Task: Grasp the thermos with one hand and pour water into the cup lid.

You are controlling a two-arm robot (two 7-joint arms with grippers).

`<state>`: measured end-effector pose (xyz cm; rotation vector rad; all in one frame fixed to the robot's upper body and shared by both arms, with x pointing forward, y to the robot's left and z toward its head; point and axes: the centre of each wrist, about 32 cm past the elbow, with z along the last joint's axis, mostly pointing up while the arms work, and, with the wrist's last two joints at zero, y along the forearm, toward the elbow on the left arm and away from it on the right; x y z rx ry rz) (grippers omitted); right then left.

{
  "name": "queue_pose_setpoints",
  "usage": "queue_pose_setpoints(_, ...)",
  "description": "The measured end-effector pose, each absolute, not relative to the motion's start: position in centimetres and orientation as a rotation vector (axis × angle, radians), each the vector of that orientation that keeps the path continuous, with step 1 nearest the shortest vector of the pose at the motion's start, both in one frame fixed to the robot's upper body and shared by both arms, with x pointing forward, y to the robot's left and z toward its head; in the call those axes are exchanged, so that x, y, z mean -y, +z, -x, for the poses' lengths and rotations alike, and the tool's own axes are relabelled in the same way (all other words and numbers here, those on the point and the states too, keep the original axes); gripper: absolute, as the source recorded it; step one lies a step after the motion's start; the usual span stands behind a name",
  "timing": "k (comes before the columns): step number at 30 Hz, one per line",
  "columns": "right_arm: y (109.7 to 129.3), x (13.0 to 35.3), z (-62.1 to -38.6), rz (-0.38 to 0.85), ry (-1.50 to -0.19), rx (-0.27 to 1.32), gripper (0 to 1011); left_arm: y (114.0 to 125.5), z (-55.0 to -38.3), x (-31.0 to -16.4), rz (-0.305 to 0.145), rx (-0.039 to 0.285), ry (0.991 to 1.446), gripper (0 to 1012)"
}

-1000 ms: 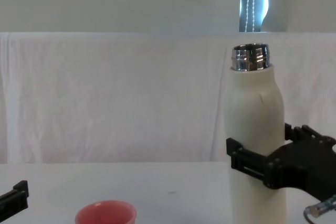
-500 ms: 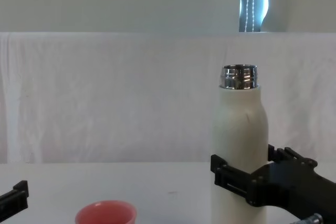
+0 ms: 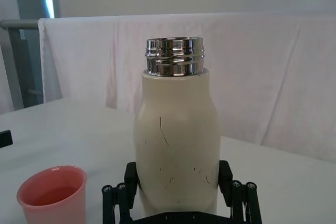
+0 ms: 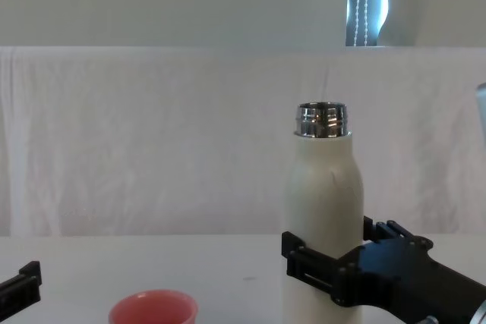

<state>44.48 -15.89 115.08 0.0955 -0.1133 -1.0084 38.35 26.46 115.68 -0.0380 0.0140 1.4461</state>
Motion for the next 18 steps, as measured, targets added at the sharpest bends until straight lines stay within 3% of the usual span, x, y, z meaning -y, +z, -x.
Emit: queue_pose_setpoints(18,114.6,15.3,-45.7,-0.089,-0.983,0.123,951,115.7,-38.4,-26.5,0.038,-0.014,1.446,1001)
